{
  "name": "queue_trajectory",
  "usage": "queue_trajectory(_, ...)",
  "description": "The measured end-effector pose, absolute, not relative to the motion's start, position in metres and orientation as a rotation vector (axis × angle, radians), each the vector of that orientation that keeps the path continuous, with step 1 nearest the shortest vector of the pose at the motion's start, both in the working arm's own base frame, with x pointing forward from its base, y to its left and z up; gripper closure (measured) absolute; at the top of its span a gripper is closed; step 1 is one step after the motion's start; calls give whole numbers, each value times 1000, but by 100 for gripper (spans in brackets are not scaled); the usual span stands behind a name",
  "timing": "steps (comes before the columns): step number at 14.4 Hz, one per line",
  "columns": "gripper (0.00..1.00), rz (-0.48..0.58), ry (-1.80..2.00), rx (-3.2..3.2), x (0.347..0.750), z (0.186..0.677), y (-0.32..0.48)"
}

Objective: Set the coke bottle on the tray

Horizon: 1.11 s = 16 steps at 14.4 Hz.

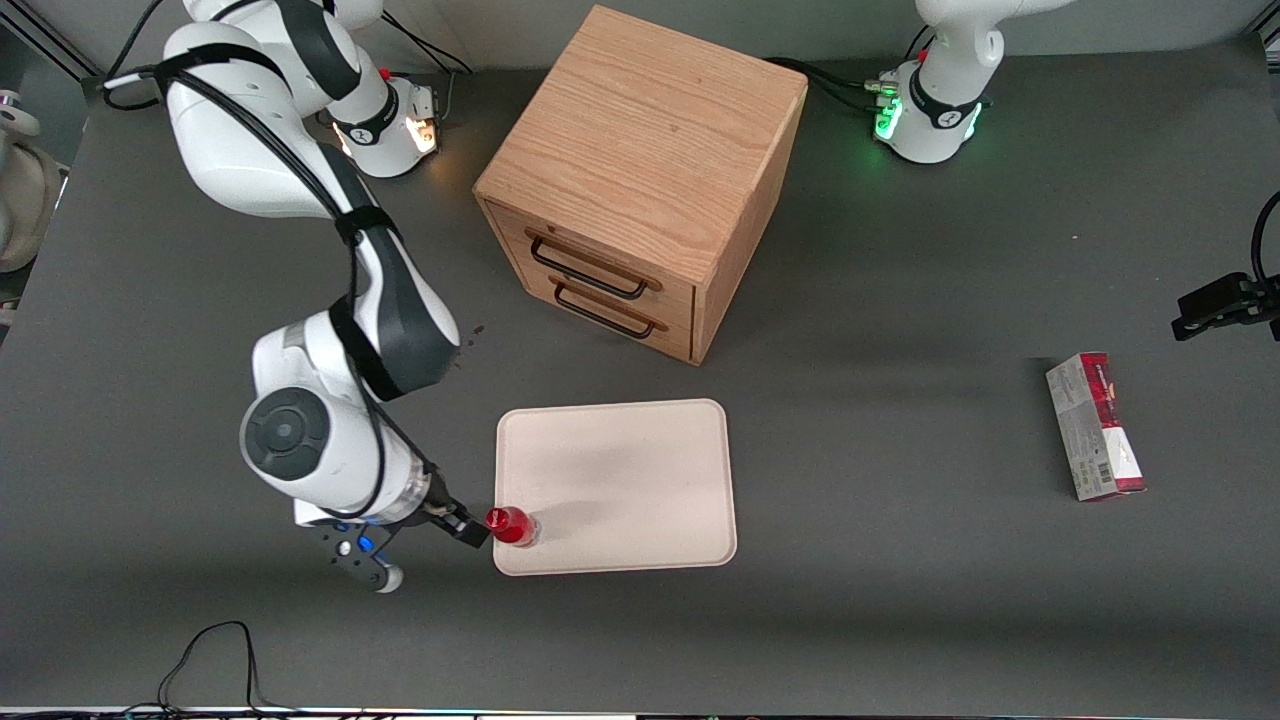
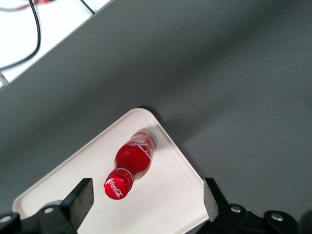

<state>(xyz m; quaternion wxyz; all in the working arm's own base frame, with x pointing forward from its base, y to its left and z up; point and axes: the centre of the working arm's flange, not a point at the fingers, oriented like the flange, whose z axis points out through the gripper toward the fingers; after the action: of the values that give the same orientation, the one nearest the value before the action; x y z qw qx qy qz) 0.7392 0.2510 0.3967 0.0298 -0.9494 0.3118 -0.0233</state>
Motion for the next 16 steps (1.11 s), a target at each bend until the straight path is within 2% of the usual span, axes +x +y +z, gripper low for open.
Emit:
queue_trajectory(2, 0, -70, 1002, -2889, 742, 413, 236)
queue_trajectory(6, 0, 46, 1030, -2915, 737, 440, 185)
queue_trajectory(12, 0, 269, 735, -3017, 717, 477, 94)
queue_trajectory(16, 0, 351, 473, -3054, 688, 500, 28)
